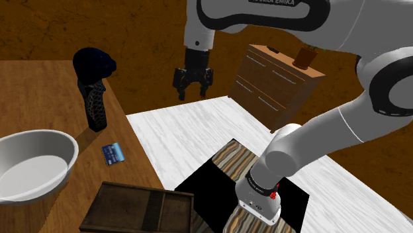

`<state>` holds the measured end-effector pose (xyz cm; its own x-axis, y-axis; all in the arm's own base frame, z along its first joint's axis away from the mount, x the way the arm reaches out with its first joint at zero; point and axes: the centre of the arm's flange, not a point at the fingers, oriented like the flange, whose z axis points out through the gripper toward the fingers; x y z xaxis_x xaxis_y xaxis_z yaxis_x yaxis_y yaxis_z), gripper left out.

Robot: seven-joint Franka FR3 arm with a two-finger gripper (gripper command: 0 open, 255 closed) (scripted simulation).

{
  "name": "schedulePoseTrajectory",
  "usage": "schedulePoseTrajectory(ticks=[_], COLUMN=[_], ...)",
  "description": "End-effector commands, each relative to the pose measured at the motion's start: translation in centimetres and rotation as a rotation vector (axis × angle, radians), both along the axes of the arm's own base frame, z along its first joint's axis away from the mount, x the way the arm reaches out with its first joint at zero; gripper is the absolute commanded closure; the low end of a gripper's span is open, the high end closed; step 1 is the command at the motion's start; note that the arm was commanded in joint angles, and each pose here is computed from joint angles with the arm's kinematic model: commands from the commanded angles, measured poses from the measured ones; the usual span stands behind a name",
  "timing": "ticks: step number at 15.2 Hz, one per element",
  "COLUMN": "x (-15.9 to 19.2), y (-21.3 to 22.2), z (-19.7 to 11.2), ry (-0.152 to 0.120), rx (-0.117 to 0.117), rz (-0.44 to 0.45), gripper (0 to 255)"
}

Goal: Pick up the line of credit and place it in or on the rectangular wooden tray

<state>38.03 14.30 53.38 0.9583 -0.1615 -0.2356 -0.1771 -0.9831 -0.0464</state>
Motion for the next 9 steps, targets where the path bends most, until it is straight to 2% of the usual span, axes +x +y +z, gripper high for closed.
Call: schedulePoseTrajectory(ticks=[1,9], x=[1.5,6.7], y=[2.3,10.5], z=[-1.2,-7.3], ry=[0.031,0.151], rx=[0.003,0.011], rz=[-0.002,-0.009], gripper=[0,0])
